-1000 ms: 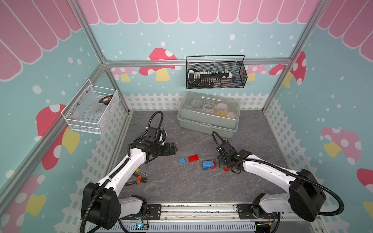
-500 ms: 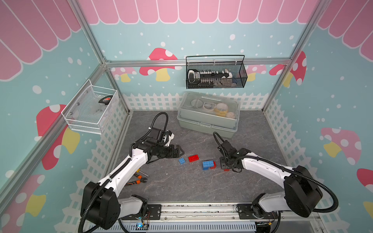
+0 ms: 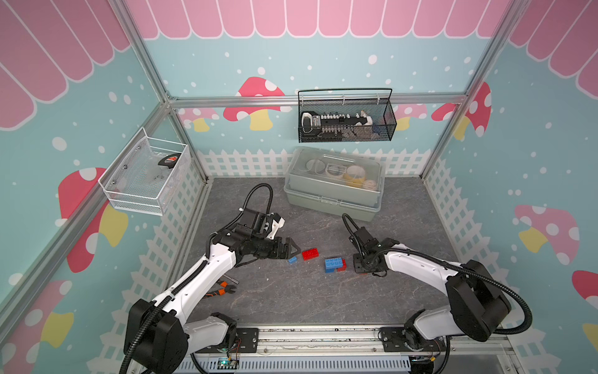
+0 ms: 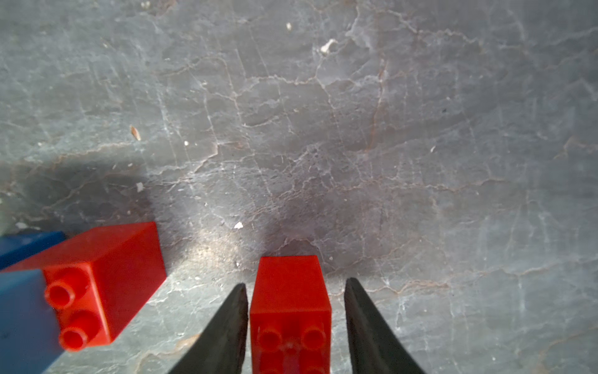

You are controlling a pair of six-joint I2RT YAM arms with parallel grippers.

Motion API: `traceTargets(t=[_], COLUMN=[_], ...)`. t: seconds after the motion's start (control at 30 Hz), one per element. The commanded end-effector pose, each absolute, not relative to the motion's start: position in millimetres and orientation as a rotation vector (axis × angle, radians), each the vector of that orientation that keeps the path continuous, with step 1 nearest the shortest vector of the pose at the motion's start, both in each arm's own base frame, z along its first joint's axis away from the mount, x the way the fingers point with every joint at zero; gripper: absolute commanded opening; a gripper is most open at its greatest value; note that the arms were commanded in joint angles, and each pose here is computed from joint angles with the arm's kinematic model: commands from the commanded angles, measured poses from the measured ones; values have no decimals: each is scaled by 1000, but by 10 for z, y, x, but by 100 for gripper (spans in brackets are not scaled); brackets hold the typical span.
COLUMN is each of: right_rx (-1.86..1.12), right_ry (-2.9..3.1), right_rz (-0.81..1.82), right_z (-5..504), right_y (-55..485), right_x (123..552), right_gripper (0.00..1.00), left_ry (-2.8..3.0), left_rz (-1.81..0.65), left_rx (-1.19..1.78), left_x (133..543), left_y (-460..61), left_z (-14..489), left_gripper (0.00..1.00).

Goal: Assemble a giraffe with lego
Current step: Pick up the lego brick from the center of the board, then assemble the lego brick with the lego brick.

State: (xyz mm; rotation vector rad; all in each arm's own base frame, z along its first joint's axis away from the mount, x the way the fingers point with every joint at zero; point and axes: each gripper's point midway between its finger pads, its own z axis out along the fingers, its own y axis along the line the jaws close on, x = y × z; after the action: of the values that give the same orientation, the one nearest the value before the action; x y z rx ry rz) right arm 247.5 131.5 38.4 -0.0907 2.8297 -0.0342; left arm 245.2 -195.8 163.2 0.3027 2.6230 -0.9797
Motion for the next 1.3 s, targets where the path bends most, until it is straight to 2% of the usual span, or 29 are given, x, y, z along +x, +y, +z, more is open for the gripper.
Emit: traceTargets(t=[0.0, 0.3, 0.47, 0.87, 1.27], right_rx=[-96, -106, -102, -135, -274], right_ry=[2845, 2853, 2833, 2723, 2707], right_rz=[-41, -34, 0, 229, 237], right_z=[337, 341, 587, 1301, 1461], right_y=[1281, 1286, 1313, 1672, 2223], right_x=[2436, 2420, 2426, 2460, 2545], right_gripper=[43, 30, 25, 24, 24], left_ry=[2585, 2565, 2561, 2573, 2541], left_rz=[-1041, -1064, -1062, -1080, -1089], left_rx=[328, 333, 306, 188, 142], left_x=[2404, 2393, 2426, 2565, 2613], left_y=[-2030, -2054, -2053, -1917, -1846], left_z=[1705, 1744, 1743, 1719, 1762], left_gripper=[99, 99, 99, 99, 99])
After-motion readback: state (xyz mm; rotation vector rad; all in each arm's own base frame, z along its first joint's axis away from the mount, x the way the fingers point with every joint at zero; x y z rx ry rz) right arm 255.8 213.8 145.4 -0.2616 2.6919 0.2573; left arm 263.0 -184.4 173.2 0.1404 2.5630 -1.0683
